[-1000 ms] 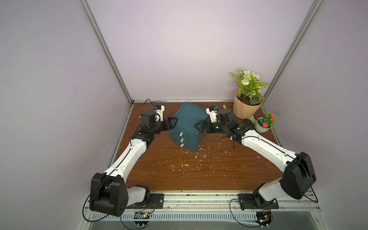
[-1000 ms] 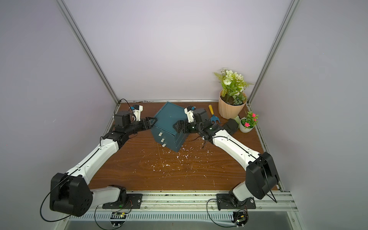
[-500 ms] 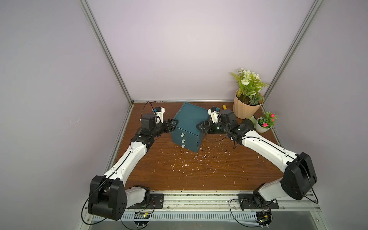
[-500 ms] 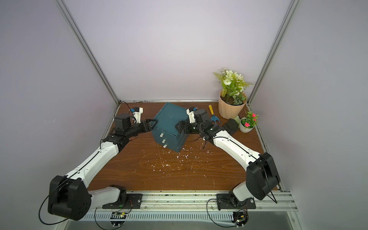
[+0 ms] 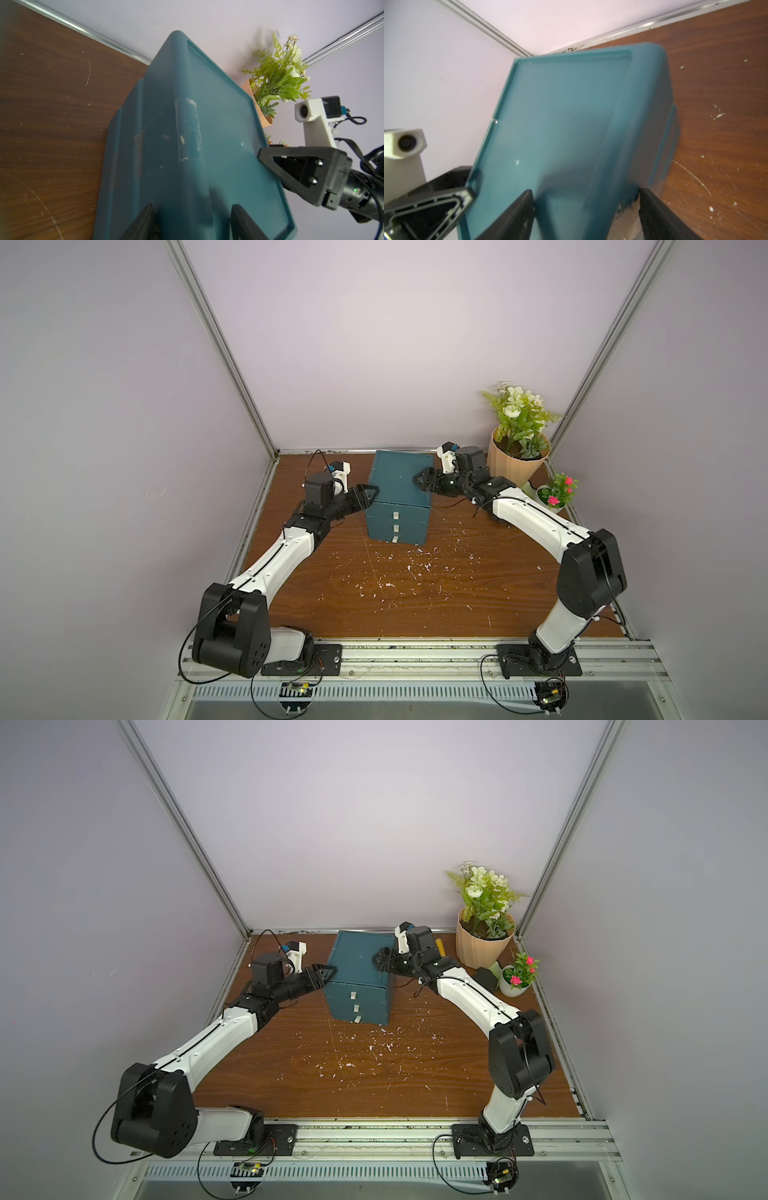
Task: Take the keys out of the drawer
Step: Adjust the storage box at the center of the board.
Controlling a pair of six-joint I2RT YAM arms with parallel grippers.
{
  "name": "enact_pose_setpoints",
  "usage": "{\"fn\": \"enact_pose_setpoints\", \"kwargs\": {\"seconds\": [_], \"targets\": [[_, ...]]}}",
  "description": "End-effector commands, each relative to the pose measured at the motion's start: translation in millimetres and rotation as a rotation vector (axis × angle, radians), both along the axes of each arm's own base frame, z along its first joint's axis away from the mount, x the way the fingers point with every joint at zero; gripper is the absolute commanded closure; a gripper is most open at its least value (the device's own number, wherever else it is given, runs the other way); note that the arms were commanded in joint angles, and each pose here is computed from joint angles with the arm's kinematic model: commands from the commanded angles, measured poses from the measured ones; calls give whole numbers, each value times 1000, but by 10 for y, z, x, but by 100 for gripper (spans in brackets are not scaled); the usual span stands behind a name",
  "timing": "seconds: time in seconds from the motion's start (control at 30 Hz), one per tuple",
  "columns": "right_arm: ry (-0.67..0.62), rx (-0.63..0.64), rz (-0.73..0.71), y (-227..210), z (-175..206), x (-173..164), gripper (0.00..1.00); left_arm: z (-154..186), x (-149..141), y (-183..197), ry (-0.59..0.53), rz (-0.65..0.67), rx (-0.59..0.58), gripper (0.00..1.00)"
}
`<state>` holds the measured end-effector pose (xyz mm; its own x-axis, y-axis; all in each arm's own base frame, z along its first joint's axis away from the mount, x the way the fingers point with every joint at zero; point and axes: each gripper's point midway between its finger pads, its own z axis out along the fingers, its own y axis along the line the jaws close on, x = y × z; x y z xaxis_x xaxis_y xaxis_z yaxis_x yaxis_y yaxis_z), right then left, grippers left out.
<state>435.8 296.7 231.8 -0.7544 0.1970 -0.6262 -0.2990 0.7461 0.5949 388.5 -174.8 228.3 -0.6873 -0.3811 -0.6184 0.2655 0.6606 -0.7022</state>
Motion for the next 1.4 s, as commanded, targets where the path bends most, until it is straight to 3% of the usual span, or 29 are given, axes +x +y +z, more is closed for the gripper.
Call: {"fn": "enact_pose_setpoints", "kwargs": {"seconds": [0.0,0.43,0.83,1.1,1.37], "targets": [[32,31,90,236,-44,-19,22,56,33,-85,10,-8,-4,41],[101,63,158,589,-158,120,25,-87,347,131,71,154,63,41],[154,8,223,587,-135,-266,22,-125,583,165,75,173,73,38],[162,15,255,661,-101,-348,24,-163,675,349,69,201,89,36],[163,10,273,747,-24,-492,22,0,700,400,33,193,82,34]]}}
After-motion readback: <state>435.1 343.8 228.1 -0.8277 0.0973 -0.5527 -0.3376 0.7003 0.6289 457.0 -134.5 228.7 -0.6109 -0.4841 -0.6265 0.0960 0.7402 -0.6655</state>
